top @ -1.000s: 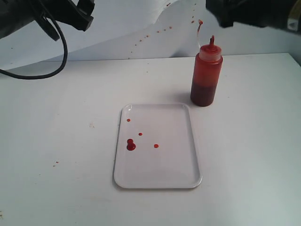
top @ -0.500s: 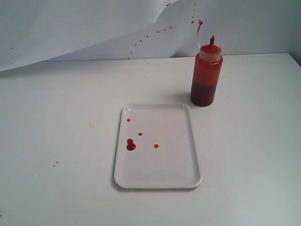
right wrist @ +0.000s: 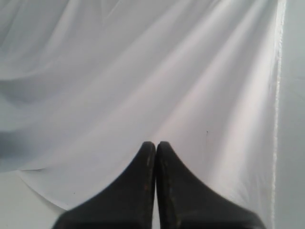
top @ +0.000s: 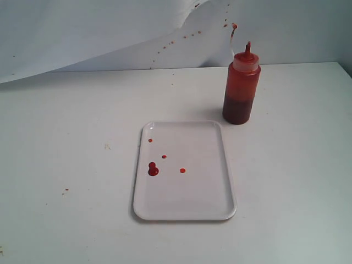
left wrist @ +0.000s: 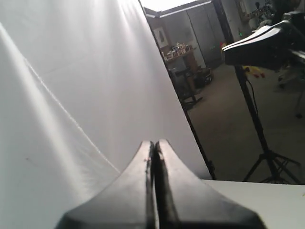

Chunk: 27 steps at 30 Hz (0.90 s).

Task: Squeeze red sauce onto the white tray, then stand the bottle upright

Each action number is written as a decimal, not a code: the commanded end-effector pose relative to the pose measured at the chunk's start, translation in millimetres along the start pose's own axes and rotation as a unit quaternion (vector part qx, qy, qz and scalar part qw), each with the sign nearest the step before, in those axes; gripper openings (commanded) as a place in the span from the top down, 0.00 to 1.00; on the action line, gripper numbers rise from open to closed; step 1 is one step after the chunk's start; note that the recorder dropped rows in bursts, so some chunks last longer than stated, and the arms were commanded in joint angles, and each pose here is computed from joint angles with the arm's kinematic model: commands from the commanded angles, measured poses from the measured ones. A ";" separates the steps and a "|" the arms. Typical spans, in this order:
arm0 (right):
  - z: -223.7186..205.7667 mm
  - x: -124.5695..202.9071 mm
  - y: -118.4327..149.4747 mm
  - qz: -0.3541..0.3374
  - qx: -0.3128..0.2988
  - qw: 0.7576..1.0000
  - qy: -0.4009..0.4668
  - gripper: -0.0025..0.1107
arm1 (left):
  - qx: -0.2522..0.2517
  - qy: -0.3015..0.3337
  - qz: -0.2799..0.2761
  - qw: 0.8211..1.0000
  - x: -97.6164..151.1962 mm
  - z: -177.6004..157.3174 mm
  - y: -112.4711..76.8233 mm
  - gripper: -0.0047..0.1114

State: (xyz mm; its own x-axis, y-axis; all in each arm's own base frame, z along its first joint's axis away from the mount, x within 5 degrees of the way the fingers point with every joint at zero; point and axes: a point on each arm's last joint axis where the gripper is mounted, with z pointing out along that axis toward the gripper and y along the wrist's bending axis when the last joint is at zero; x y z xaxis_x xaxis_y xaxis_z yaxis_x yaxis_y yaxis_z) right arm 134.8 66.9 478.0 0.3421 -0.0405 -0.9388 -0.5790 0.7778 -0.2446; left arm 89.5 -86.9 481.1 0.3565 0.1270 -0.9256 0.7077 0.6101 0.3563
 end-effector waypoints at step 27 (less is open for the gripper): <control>-1.6 -3.0 0.3 0.004 0.002 1.000 -0.006 0.98 | -0.001 -0.139 -0.007 0.990 -51.0 -152.4 -71.5 0.96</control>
State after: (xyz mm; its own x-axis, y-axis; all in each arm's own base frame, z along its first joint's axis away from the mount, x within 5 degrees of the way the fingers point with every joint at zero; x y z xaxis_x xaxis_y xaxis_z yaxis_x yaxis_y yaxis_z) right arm 133.1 66.6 478.7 0.3421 -0.0338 -0.9391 -0.5805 0.7783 -0.2395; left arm -54.1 -25.8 488.5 0.5530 -0.0481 -0.8318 0.6700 0.6192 0.4096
